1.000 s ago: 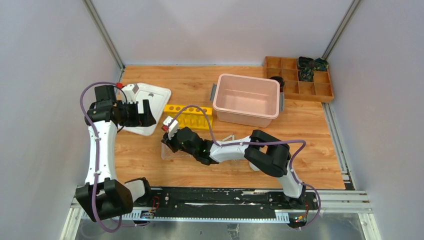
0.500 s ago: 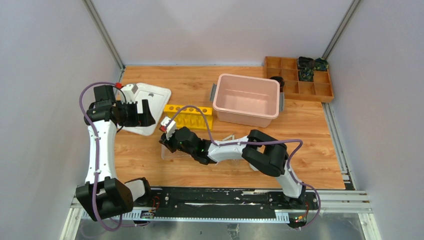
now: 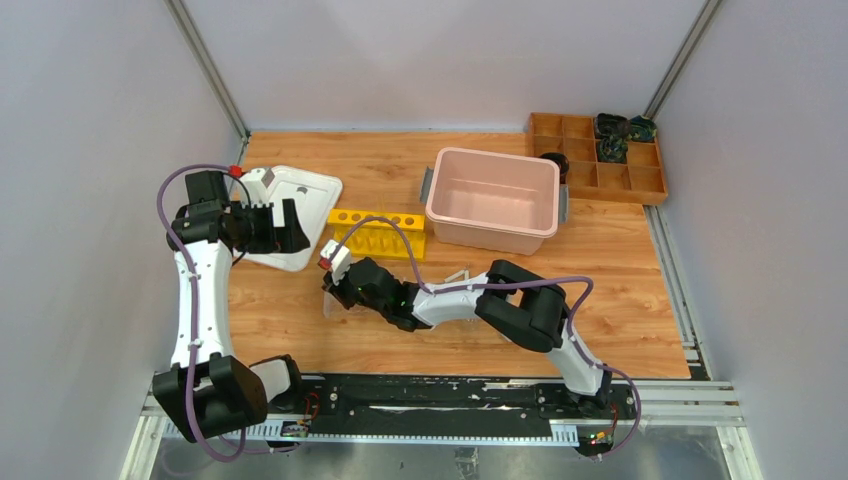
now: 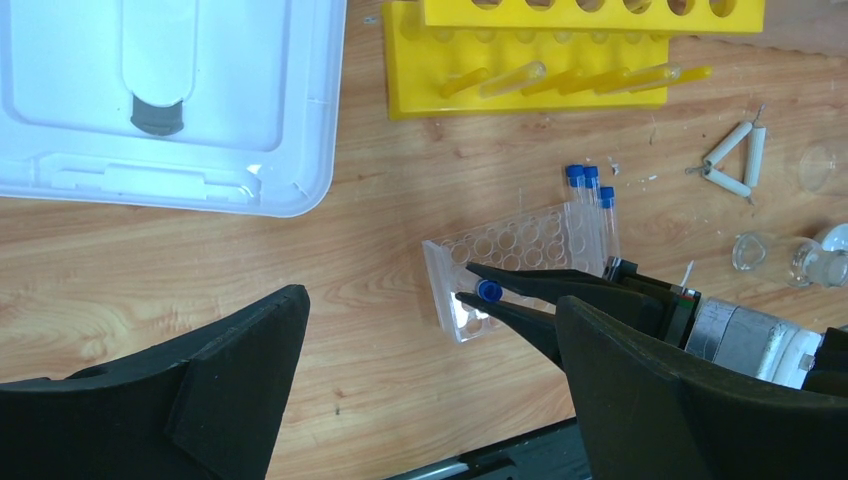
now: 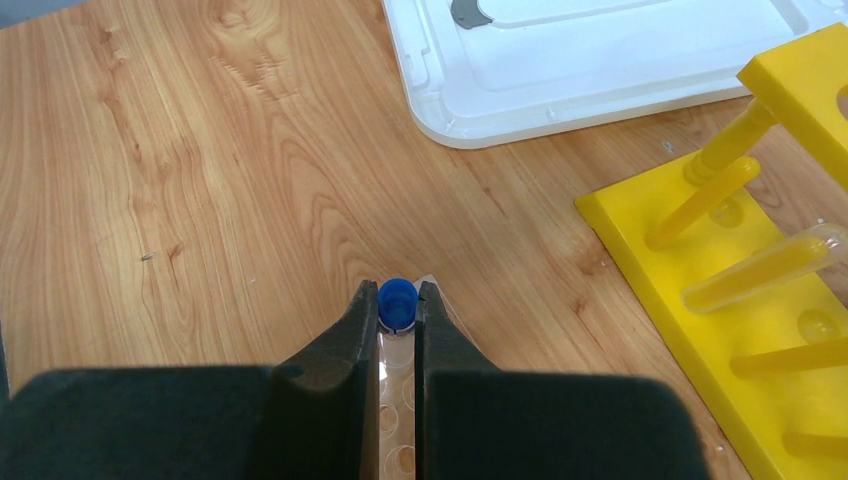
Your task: Organize the chemistry lab equipment
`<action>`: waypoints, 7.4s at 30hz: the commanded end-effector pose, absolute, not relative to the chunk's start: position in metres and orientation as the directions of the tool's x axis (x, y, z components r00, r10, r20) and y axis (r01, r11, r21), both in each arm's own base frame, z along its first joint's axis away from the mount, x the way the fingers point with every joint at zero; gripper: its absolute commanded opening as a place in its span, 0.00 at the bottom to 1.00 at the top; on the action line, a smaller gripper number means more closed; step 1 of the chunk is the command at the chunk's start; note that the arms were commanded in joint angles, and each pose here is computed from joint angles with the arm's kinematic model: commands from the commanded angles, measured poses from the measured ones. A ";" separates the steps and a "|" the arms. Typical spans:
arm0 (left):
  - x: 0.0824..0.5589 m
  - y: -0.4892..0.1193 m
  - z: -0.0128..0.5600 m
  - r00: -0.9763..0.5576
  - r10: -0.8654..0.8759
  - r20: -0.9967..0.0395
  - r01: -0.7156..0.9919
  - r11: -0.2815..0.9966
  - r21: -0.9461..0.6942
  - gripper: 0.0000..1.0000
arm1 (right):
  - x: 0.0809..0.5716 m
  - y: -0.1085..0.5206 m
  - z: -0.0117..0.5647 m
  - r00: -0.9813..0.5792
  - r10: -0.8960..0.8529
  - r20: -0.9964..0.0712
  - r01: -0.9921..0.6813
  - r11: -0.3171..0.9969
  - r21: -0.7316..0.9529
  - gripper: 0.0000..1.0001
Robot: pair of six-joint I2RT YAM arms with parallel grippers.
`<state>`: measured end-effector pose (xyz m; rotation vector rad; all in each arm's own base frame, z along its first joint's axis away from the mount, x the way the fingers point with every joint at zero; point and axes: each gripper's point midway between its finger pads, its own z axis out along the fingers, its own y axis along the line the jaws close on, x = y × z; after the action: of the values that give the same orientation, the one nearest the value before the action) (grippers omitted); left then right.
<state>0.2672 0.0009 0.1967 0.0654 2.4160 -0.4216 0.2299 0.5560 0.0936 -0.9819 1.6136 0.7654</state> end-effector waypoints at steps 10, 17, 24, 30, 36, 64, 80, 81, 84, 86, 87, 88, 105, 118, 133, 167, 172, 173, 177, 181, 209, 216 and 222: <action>0.274 0.002 0.218 -0.722 -0.057 -0.690 0.183 0.945 -0.270 1.00 | 0.231 0.555 0.121 -0.091 -0.190 -0.978 -0.872 0.489 -0.014 0.36; 0.273 0.000 0.224 -0.710 -0.059 -0.702 0.189 0.944 -0.270 1.00 | 0.236 0.523 0.172 -0.183 -0.122 -0.975 -0.805 0.588 0.078 0.56; 0.272 -0.002 0.230 -0.699 -0.068 -0.712 0.190 0.942 -0.277 1.00 | 0.247 0.453 0.161 -0.471 -0.112 -0.875 -0.599 0.769 0.224 0.46; 0.271 -0.003 0.232 -0.696 -0.077 -0.714 0.187 0.940 -0.284 1.00 | 0.240 0.409 0.113 -0.595 -0.189 -0.781 -0.487 0.858 0.164 0.36; 0.270 -0.005 0.235 -0.691 -0.082 -0.718 0.188 0.939 -0.288 1.00 | 0.240 0.399 0.075 -0.663 -0.232 -0.712 -0.442 0.889 0.122 0.35; 0.268 -0.007 0.237 -0.690 -0.078 -0.720 0.201 0.935 -0.294 1.00 | 0.253 0.388 0.067 -0.714 -0.211 -0.668 -0.393 0.910 0.134 0.29; 0.269 -0.008 0.240 -0.684 -0.075 -0.726 0.207 0.934 -0.291 1.00 | 0.249 0.399 0.046 -0.755 -0.233 -0.613 -0.396 0.907 0.143 0.32; 0.269 -0.008 0.240 -0.684 -0.077 -0.725 0.205 0.934 -0.292 1.00 | 0.249 0.398 0.043 -0.757 -0.236 -0.610 -0.394 0.909 0.138 0.31; 0.270 -0.008 0.240 -0.685 -0.078 -0.724 0.204 0.934 -0.294 1.00 | 0.249 0.396 0.036 -0.763 -0.241 -0.599 -0.389 0.912 0.128 0.31; 0.270 -0.008 0.241 -0.684 -0.078 -0.725 0.205 0.933 -0.294 1.00 | 0.249 0.394 0.032 -0.766 -0.245 -0.594 -0.387 0.914 0.123 0.30; 0.270 -0.008 0.241 -0.684 -0.078 -0.726 0.205 0.934 -0.293 1.00 | 0.250 0.393 0.030 -0.769 -0.245 -0.590 -0.384 0.916 0.120 0.29; 0.270 -0.008 0.242 -0.682 -0.078 -0.727 0.205 0.934 -0.293 1.00 | 0.250 0.392 0.028 -0.771 -0.245 -0.588 -0.380 0.917 0.117 0.29; 0.266 -0.017 0.247 -0.666 -0.074 -0.742 0.250 0.915 -0.317 0.99 | 0.270 0.364 0.032 -0.805 -0.197 -0.560 -0.320 0.939 0.130 0.04; 0.249 -0.051 0.258 -0.640 -0.083 -0.764 0.394 0.819 -0.418 0.94 | 0.265 0.422 0.193 -0.686 0.012 -0.728 -0.459 0.769 0.445 0.00; 0.218 -0.098 0.255 -0.629 -0.018 -0.778 0.567 0.673 -0.474 0.71 | 0.253 0.508 0.315 -0.524 0.299 -0.797 -0.565 0.579 0.588 0.00; 0.219 -0.098 0.256 -0.570 0.049 -0.820 0.630 0.667 -0.398 0.06 | 0.250 0.513 0.302 -0.643 0.003 -0.766 -0.636 0.556 0.535 0.46; 0.220 -0.098 0.257 -0.569 0.050 -0.821 0.628 0.671 -0.394 0.06 | 0.251 0.514 0.303 -0.641 -0.006 -0.767 -0.645 0.547 0.534 0.45; 0.219 -0.098 0.257 -0.568 0.050 -0.821 0.630 0.668 -0.395 0.06 | 0.251 0.514 0.303 -0.639 -0.008 -0.769 -0.647 0.546 0.532 0.44; 0.219 -0.099 0.258 -0.568 0.050 -0.822 0.631 0.667 -0.396 0.05 | 0.256 0.514 0.304 -0.635 -0.003 -0.772 -0.647 0.548 0.530 0.40; 0.219 -0.098 0.259 -0.563 0.051 -0.825 0.631 0.671 -0.389 0.06 | 0.263 0.515 0.302 -0.629 -0.004 -0.778 -0.649 0.555 0.521 0.37; 0.269 -0.024 0.249 -0.684 -0.054 -0.727 0.212 0.940 -0.269 1.00 | 0.215 0.482 0.234 -0.150 -0.027 -0.988 -0.839 0.532 0.112 0.00; 0.271 -0.016 0.248 -0.688 -0.078 -0.722 0.179 0.945 -0.272 1.00 | 0.197 0.522 0.200 -0.096 -0.037 -0.995 -0.892 0.447 0.069 0.00; 0.272 -0.015 0.246 -0.693 -0.079 -0.716 0.175 0.946 -0.273 1.00 | 0.194 0.546 0.180 -0.075 -0.041 -0.996 -0.907 0.419 0.051 0.00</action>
<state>0.2677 -0.0186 0.2350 0.0740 2.3296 -0.4349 0.1989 0.5207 0.1514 -0.9096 1.6093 0.8458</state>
